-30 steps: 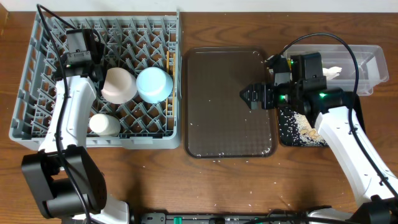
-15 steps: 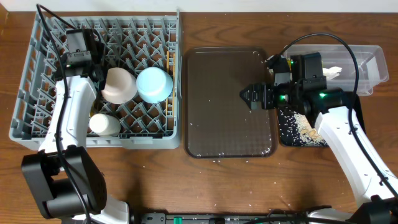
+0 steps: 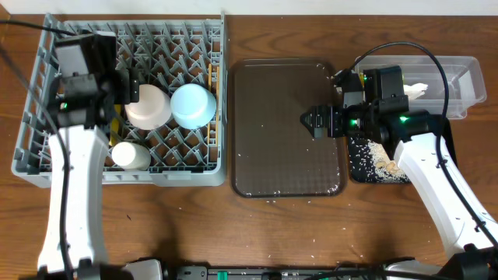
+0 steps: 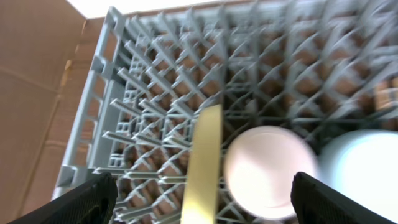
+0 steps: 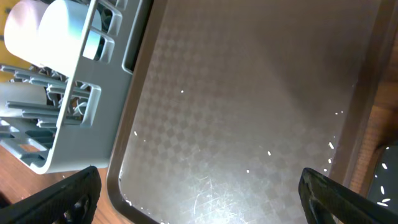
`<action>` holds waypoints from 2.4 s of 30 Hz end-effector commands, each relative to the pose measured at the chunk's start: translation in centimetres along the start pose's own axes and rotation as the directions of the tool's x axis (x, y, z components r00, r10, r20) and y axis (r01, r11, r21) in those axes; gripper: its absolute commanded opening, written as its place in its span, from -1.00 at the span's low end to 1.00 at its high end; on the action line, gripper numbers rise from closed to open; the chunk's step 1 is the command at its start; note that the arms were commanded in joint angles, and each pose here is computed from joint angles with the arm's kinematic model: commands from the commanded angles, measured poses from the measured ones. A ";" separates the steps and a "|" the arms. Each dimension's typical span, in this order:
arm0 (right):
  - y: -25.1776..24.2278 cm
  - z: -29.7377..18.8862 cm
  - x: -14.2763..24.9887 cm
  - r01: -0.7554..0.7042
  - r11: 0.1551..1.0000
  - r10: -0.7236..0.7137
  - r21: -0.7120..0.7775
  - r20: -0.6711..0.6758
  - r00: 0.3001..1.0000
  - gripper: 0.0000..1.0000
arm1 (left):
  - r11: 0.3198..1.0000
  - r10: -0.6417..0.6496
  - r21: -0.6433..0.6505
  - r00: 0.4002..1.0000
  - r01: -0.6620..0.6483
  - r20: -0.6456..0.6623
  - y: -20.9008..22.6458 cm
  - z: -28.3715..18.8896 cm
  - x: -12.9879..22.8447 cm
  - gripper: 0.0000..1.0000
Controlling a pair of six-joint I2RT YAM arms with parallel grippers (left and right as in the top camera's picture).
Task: Sort waste into correct bins and load items into the dishwasher
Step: 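Release the plate and retract left gripper to the rack front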
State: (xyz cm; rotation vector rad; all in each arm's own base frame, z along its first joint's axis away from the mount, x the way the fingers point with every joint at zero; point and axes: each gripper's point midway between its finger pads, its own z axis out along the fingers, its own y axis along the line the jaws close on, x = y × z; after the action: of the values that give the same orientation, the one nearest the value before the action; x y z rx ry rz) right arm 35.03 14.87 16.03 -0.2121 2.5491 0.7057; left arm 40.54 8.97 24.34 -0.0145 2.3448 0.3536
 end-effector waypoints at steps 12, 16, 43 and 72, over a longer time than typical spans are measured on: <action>-0.3 -2.0 -1.3 0.016 0.998 -0.021 0.063 0.078 0.997 0.98 | 0.872 -0.194 0.479 0.968 0.097 0.157 -6.3 -18.0 0.9 0.78; 1.1 -5.8 -2.8 0.050 0.996 -0.062 0.067 0.195 0.979 0.98 | 0.883 -0.153 0.470 0.940 -0.009 0.306 -6.4 -22.9 1.2 0.79; 5.2 -14.6 -2.7 0.139 0.989 -0.151 0.058 0.403 0.903 0.98 | 0.862 -0.116 0.501 0.930 -0.080 0.348 -7.6 -27.9 5.3 0.97; 3.7 -13.1 1.8 0.061 0.996 -0.076 0.071 0.224 0.972 0.99 | 0.923 -0.348 0.361 0.689 0.133 0.636 -5.6 -19.6 8.4 0.98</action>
State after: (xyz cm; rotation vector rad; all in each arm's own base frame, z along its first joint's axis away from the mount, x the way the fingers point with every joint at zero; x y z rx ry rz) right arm 26.90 11.59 26.37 -0.2093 2.3350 0.5908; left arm 22.36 -1.69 32.77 0.0148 1.6037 -0.1592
